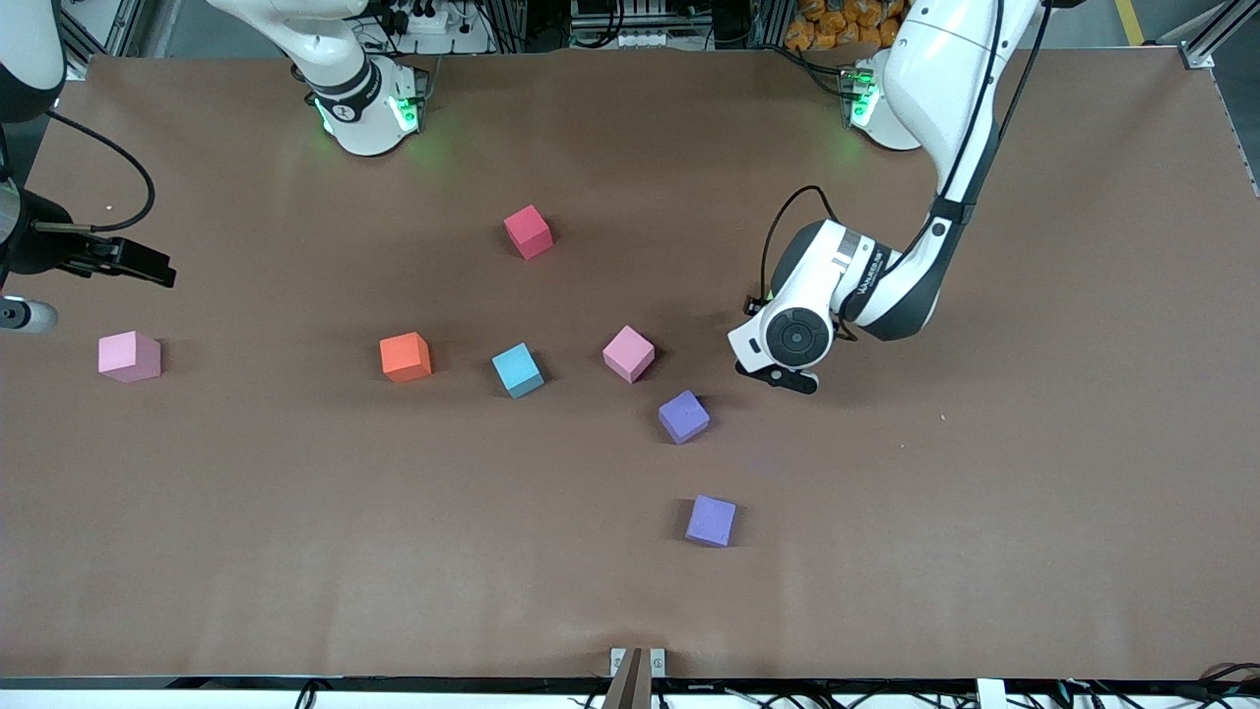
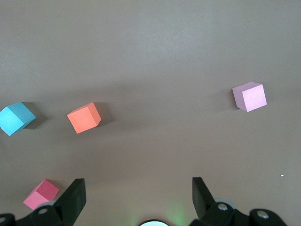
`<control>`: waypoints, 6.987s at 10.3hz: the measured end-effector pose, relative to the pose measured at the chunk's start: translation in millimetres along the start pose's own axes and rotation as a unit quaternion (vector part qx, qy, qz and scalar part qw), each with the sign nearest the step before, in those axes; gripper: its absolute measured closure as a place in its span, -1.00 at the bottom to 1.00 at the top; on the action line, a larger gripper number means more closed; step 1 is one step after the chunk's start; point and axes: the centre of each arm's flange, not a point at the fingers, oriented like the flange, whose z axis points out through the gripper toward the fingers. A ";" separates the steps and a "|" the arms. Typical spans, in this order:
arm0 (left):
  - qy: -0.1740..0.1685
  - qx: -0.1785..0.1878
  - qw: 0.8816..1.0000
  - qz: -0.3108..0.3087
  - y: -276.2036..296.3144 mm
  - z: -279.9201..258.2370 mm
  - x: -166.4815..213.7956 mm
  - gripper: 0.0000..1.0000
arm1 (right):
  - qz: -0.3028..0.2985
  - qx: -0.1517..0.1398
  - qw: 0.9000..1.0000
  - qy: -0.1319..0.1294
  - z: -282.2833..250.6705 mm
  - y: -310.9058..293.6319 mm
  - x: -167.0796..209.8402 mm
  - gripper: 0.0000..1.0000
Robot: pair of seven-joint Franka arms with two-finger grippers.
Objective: Arrange blocks into number 1
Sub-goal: 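Lower the left gripper and grasp the green cube, then lift the green cube with the left gripper while the right gripper grasps magenta, then place the magenta cube mid-table with the right gripper while the left holds green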
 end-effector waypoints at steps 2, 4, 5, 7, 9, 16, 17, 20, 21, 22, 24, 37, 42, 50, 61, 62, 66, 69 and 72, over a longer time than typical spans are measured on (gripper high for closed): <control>-0.008 0.004 1.000 0.003 4.1 7.2 -2.9 -1.00 | 0.000 0.000 1.000 0.001 -0.3 -0.1 0.2 -1.00; -0.010 0.003 1.000 0.002 6.2 8.5 -3.7 -1.00 | -0.002 0.000 1.000 0.004 -0.9 -1.6 0.5 -1.00; -0.011 -0.001 1.000 -0.001 8.3 8.7 -4.3 -1.00 | -0.002 0.000 1.000 0.004 -1.0 -1.9 0.6 -1.00; -0.016 -0.005 1.000 -0.004 13.8 10.8 -6.4 -1.00 | -0.002 0.001 1.000 0.009 -2.0 -2.0 1.5 -1.00; -0.024 -0.003 1.000 -0.004 15.4 17.1 -8.9 -1.00 | -0.002 0.001 1.000 0.013 -3.1 -2.2 2.4 -1.00; -0.034 0.005 0.998 0.050 14.8 29.3 -12.2 -0.98 | -0.111 0.012 0.993 -0.028 34.2 -129.0 -6.3 -1.00; -0.034 0.005 0.998 0.055 14.7 30.2 -11.9 -0.87 | -0.122 0.035 0.991 -0.051 50.5 -147.8 -11.6 -1.00; -0.023 0.003 0.998 0.059 15.7 33.9 -7.2 -0.55 | -0.167 0.055 0.980 -0.095 114.8 -210.8 -31.0 -1.00; -0.018 0.002 0.998 0.060 16.0 33.3 -5.9 -0.42 | -0.198 0.048 0.974 -0.096 142.4 -251.5 -47.5 -1.00; -0.014 0.001 0.998 0.060 16.6 32.5 -5.1 -0.36 | -0.223 0.043 0.970 -0.091 174.7 -288.4 -67.0 -1.00; -0.013 0.001 0.998 0.060 16.3 32.0 -4.8 -0.35 | -0.237 0.036 0.967 -0.083 240.2 -336.5 -109.2 -1.00; 0.011 -0.093 0.986 -0.140 -8.9 -81.4 -47.7 -0.34 | -0.302 -0.061 0.948 -0.080 380.9 -383.2 -209.0 -1.00; 0.017 -0.078 0.986 -0.143 69.0 -48.0 -40.3 -0.34 | -0.310 -0.065 0.944 -0.087 400.5 -384.4 -212.8 -0.97; 0.011 -0.104 0.985 -0.135 102.6 -43.3 -41.4 -0.32 | -0.167 -0.027 0.979 -0.115 398.9 -402.4 -232.2 -0.21; 0.037 -0.102 0.989 -0.096 115.9 -37.3 -35.9 -0.30 | -0.096 0.031 0.990 -0.104 396.6 -502.0 -279.3 -0.18; 0.042 -0.100 0.989 -0.098 96.7 -40.1 -28.9 -0.30 | -0.093 0.031 0.990 -0.103 399.4 -505.1 -278.9 -0.18; 0.044 -0.102 0.989 -0.100 82.3 -42.5 -24.1 -0.30 | -0.094 0.022 0.990 -0.102 403.5 -508.1 -277.1 -0.39; 0.045 -0.102 0.989 -0.101 80.7 -42.9 -23.5 -0.30 | -0.086 0.004 0.990 -0.107 384.9 -503.6 -260.9 -1.00; 0.044 -0.101 0.989 -0.097 85.9 -42.2 -25.2 -0.30 | -0.050 0.014 0.995 -0.079 288.0 -474.4 -212.6 -1.00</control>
